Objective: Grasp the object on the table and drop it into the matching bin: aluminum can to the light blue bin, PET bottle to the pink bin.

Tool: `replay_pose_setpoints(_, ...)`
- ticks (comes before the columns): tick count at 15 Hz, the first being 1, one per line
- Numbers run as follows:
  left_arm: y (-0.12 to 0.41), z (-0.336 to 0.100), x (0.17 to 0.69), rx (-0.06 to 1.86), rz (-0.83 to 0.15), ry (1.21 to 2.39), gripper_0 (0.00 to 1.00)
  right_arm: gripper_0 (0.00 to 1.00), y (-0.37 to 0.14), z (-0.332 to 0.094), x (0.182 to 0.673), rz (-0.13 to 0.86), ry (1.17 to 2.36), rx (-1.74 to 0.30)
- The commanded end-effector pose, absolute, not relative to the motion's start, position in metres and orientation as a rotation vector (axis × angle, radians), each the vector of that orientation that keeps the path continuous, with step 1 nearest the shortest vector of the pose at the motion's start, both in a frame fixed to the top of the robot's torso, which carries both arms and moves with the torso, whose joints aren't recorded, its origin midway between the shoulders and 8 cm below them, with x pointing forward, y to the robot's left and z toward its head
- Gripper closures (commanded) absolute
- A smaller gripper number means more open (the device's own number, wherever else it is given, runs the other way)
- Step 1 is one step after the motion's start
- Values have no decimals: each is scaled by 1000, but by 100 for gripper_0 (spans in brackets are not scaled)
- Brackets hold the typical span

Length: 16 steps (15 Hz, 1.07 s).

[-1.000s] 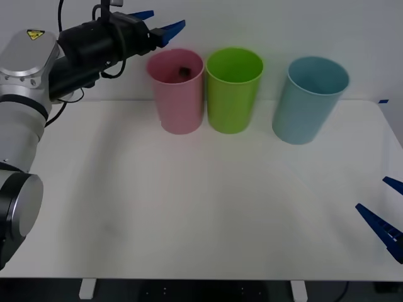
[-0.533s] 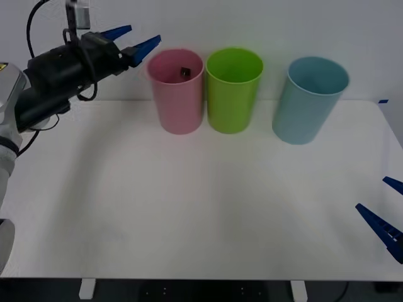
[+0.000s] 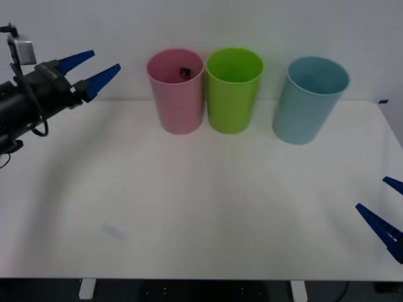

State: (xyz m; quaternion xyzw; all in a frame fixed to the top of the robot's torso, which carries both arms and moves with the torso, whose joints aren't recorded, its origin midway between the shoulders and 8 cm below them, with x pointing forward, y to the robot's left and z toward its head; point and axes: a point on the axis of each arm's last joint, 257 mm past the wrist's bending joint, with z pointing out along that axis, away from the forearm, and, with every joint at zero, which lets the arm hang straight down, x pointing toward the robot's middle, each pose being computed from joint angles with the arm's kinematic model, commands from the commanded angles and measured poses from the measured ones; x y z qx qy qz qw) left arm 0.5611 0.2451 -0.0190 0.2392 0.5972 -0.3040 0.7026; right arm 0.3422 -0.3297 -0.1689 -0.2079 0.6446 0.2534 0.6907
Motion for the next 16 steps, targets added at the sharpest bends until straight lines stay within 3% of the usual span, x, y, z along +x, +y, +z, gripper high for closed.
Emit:
replay_pose_setpoints(1,275,-32,526,533,-657,1330,0,0,-330,-169,342,567,1441,-465)
replay_pose_setpoints(5,320,-54,470,512,-601,1332,0,0,-330,-169,342,567,1441,-465)
replay_pose_setpoints(11,387,-99,398,535,-437,1394,0,0,-330,-169,342,567,1441,-465)
replay_pose_setpoints(16,407,-127,357,543,-425,1480,0,0,-330,-169,342,567,1441,-465)
